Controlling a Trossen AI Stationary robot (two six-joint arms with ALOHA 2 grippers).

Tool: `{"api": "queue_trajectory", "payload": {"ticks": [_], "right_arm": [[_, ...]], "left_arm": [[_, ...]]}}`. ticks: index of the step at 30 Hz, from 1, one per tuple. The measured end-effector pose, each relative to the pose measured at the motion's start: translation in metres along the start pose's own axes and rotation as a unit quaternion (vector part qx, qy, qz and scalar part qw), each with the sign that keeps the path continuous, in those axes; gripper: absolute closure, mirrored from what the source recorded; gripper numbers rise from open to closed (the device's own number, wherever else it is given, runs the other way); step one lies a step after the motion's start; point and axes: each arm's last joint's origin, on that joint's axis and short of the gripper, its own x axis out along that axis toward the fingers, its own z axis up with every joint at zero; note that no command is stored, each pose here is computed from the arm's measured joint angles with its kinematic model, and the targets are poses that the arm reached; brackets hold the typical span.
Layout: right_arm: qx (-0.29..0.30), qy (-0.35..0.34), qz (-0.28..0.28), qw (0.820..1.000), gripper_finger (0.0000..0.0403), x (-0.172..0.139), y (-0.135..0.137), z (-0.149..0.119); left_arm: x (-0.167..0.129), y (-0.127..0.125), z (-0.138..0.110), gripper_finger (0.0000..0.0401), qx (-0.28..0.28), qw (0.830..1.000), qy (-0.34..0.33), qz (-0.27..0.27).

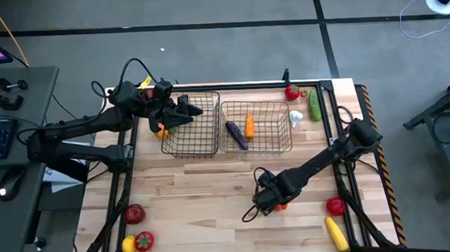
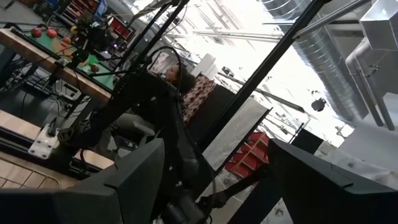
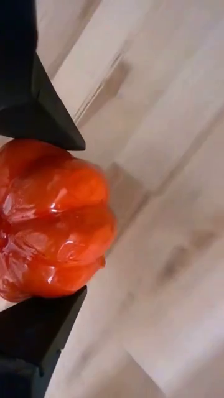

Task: Sort produce into baskets
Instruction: Put the pumpkin into the right wire basket

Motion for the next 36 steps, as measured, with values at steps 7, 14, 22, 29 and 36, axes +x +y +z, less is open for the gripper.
{"api": "queue_trajectory", "payload": {"ticks": [7, 14, 22, 29, 36], "right_arm": [[-0.01, -0.198, 0.008, 0.98, 0.007, -0.08, 0.001, 0.036], [-0.015, -0.392, -0.049, 0.918, 0.0068, -0.129, -0.009, 0.086], [0.046, -0.446, -0.083, 0.89, 0.0068, -0.145, -0.028, 0.127], [-0.006, -0.416, -0.112, 0.902, 0.0068, -0.144, -0.038, 0.142], [0.021, -0.355, -0.078, 0.931, 0.0033, -0.141, -0.055, 0.166]], "left_arm": [[-0.001, 0.0, 0.002, 0.0126, 0.005, 1.0, -0.006, -0.003], [-0.001, -0.001, 0.001, 0.0126, 0.005, 1.0, 0.0, -0.009], [-0.001, -0.001, 0.0, 0.0126, 0.005, 1.0, 0.015, -0.022], [-0.001, -0.001, 0.0, 0.0126, 0.006, 1.0, 0.019, -0.022], [-0.001, -0.001, 0.0, 0.0126, 0.032, 0.999, 0.02, -0.022]]}}
